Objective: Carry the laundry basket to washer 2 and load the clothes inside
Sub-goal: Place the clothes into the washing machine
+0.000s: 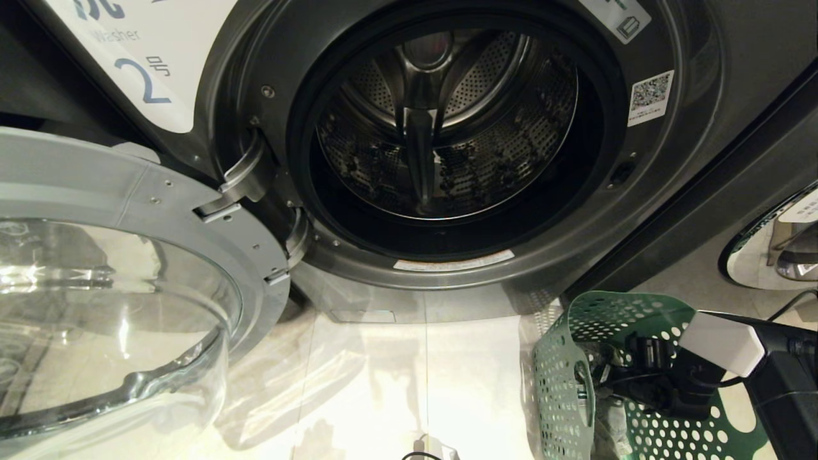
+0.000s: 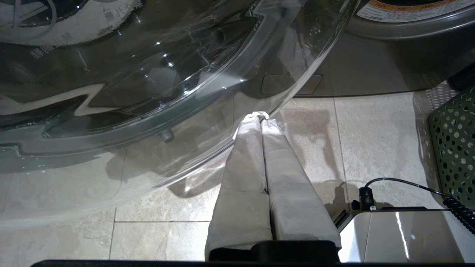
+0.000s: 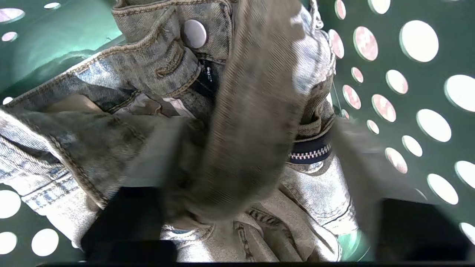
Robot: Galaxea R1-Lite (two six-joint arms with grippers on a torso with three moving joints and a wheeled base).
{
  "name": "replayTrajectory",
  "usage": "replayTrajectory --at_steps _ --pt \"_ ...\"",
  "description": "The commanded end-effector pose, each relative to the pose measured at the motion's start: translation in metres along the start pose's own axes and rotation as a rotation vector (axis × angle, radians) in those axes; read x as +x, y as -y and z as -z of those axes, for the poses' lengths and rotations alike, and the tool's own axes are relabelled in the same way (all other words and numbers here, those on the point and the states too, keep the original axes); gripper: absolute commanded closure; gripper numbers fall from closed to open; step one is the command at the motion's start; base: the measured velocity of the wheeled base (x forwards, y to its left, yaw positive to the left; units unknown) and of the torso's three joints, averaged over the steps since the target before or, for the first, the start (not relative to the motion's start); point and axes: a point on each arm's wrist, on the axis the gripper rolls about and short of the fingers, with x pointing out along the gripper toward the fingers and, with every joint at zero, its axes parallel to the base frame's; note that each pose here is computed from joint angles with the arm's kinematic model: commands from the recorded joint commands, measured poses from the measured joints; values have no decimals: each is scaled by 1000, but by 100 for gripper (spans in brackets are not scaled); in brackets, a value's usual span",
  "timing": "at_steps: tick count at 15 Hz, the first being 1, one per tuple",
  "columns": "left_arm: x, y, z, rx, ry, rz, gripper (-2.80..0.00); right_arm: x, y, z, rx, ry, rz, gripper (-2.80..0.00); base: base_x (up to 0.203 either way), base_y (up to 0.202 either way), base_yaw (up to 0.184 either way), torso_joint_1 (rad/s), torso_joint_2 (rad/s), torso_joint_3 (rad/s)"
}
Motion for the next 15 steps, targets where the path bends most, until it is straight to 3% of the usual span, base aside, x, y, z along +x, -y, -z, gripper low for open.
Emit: replayTrajectory --at_steps 1,4,10,15 --pt "0 0 0 0 -1 0 0 -2 -2 -1 2 6 -4 0 0 0 0 0 0 0" --pt "0 0 0 0 -2 0 0 -7 -11 -11 -3 28 -20 0 0 0 0 0 0 0" --pt "0 0 0 0 -2 0 0 -26 -31 -4 5 -27 -40 0 0 0 0 0 0 0" --pt "0 0 0 0 -2 0 0 -77 -36 -10 6 -82 -50 0 0 0 0 0 0 0"
